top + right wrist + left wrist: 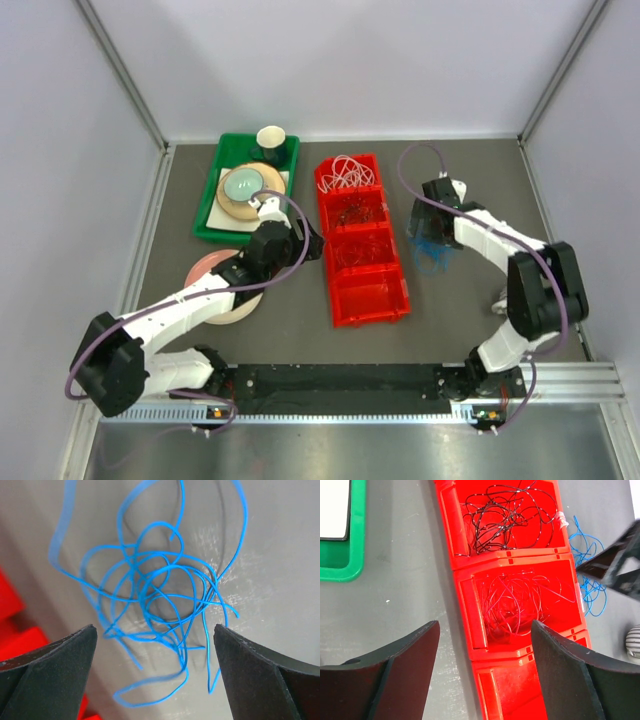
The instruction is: Untangle the cables
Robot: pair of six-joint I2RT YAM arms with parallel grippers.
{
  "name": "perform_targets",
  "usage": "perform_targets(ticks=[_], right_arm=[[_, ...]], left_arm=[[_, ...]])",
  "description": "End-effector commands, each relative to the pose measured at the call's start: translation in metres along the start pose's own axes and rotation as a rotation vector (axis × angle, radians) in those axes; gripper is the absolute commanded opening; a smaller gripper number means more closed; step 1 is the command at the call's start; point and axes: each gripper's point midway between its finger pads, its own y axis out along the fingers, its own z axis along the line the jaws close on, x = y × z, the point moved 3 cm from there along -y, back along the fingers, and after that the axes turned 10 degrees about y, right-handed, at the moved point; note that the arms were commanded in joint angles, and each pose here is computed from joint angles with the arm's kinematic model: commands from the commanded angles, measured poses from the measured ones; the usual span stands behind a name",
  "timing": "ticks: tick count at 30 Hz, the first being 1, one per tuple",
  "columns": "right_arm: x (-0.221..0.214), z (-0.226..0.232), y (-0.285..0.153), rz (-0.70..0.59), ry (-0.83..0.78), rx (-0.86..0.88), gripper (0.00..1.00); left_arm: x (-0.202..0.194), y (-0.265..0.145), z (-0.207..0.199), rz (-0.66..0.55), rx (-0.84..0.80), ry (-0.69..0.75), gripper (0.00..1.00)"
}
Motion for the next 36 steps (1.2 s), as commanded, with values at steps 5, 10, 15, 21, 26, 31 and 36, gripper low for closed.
perform_targets(ticks=[5, 10, 15, 21, 26, 31, 36], right_arm=[[0.000, 0.009, 0.034, 0.015, 0.002, 0.017, 0.85], [-0.002, 0.001, 0.050, 0.030, 0.057, 0.021, 0.24], [-0.001, -0.008, 0.038, -0.012, 0.091, 0.006, 0.00], [0.053, -0.002, -0.052, -0.248, 0.146, 0.177, 0.00], [0.098, 0.008, -0.147, -0.414, 0.164, 0.356, 0.00], [0.099, 0.019, -0.206, -0.424, 0.100, 0.501, 0.00], [0.087, 0.040, -0.267, -0.466, 0.002, 0.625, 0.00]], left_arm=[[0.020, -0.003, -0.009, -0.071, -0.037, -0.018, 0.78], [0.018, -0.003, -0.008, -0.065, -0.036, -0.019, 0.78], [0.019, -0.002, -0.010, -0.062, -0.040, -0.011, 0.78], [0.023, 0.001, -0.012, -0.058, -0.046, 0.010, 0.78], [0.025, 0.005, -0.010, -0.059, -0.037, 0.010, 0.77], [0.033, 0.005, -0.003, -0.080, -0.017, 0.010, 0.77], [0.037, 0.004, 0.009, -0.087, 0.013, 0.014, 0.77]])
